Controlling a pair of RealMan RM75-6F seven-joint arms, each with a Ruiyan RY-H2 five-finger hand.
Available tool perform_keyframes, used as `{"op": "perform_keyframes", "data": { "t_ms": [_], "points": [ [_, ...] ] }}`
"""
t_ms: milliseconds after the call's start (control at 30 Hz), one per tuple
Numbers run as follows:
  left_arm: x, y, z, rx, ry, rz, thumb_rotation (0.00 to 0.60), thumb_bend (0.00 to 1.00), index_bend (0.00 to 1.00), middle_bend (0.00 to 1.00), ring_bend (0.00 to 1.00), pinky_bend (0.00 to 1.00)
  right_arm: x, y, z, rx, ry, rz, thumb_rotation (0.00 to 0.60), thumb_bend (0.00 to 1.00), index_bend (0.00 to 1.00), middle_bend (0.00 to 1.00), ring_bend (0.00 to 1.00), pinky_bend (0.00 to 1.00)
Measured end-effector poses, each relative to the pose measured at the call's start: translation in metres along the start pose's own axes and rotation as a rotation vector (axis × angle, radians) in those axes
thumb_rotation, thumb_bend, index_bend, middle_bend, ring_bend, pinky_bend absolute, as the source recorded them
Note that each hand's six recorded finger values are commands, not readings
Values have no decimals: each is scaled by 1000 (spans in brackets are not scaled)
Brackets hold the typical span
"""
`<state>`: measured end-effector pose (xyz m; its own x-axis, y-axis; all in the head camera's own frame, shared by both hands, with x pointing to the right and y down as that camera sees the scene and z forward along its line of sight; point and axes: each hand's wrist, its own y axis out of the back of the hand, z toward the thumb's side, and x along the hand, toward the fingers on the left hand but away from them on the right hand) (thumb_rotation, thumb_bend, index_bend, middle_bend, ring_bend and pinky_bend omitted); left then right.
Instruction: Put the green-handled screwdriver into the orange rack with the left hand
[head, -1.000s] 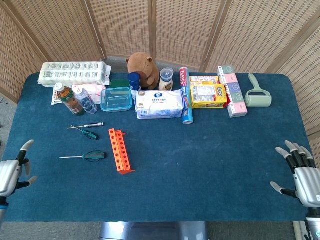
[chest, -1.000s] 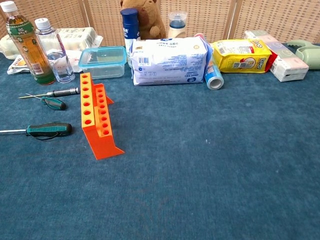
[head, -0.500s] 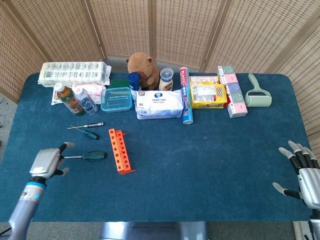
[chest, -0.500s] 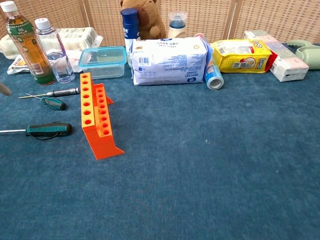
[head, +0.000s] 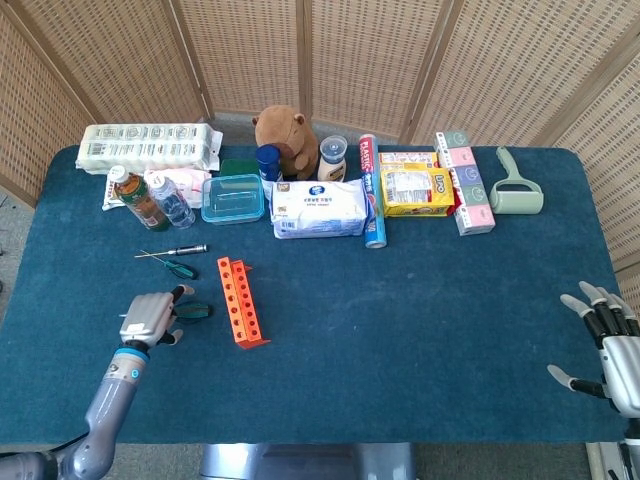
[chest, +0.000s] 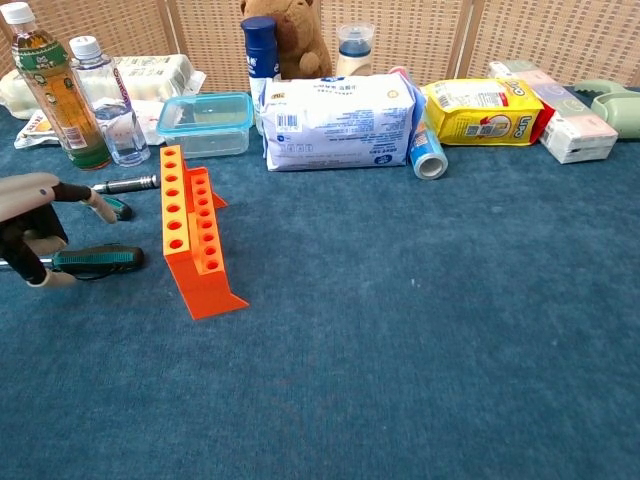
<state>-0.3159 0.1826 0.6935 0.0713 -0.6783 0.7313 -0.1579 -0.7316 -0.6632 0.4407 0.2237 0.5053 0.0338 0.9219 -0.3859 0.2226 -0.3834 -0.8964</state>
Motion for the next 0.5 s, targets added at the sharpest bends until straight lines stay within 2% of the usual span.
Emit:
{"op": "perform_keyframes", "data": {
  "t_ms": [233, 500],
  "points": [
    [8, -6, 7, 5, 28, -23, 600, 278, 254, 956, 936, 938, 1, 2, -1, -8, 3, 2, 600, 14, 155, 47, 0, 0],
    [14, -11, 17, 12, 37, -42, 600, 366, 306, 957, 936, 938, 1, 3, -2, -17, 2, 1, 600, 16, 156, 49, 3, 0]
  ]
}}
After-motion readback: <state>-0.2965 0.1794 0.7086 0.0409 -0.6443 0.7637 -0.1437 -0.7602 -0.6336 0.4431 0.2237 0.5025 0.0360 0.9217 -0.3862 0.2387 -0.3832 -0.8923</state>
